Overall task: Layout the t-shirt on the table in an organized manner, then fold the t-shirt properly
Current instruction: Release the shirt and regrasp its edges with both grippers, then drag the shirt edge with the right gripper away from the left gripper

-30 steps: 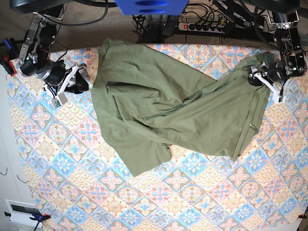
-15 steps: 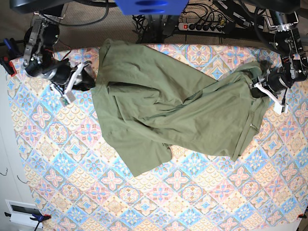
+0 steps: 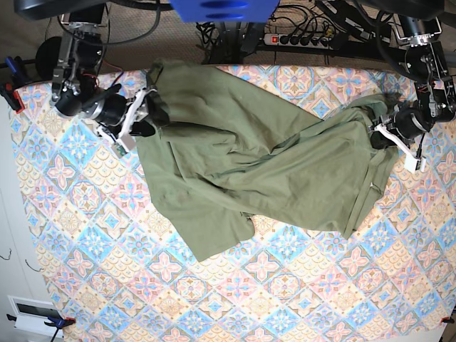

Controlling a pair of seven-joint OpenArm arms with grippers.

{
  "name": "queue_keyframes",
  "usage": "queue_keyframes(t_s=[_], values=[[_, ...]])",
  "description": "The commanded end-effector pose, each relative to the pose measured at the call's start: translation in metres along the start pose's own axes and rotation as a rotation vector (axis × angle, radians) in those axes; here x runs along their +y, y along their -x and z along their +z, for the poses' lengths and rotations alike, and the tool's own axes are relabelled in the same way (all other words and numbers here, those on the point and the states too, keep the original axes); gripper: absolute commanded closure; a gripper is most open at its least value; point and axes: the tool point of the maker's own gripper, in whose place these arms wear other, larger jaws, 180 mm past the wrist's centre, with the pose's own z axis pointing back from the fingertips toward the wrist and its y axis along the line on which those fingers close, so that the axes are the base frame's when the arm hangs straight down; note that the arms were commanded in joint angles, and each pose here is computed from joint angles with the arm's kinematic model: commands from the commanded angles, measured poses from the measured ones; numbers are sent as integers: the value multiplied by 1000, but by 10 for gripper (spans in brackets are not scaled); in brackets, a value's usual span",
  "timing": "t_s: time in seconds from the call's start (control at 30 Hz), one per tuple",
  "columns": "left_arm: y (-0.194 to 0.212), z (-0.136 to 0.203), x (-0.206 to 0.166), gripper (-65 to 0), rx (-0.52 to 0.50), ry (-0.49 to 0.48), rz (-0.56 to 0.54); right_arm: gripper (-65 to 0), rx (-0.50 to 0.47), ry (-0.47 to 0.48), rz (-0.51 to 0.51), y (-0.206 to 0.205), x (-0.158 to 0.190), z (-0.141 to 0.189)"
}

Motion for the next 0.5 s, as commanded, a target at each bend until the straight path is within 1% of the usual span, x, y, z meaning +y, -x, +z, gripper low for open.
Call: queue_keyframes(t_s=[0.0, 0.1, 0.23, 0.37, 0.47], values=[[-15, 6, 1, 0, -37, -3, -23, -271, -62, -11, 28, -21, 1, 1], [-15, 6, 1, 0, -37, -3, -23, -272, -93, -29, 56, -39, 6, -5], [-15, 6, 1, 0, -37, -3, -23, -272, -144, -50, 44, -56, 11, -13], [-15, 6, 1, 0, -37, -3, -23, -272, -126, -67, -8, -50, 5, -24], [-15, 6, 1, 0, -38, -1, -21, -272, -119, -72, -23, -46, 4, -27]])
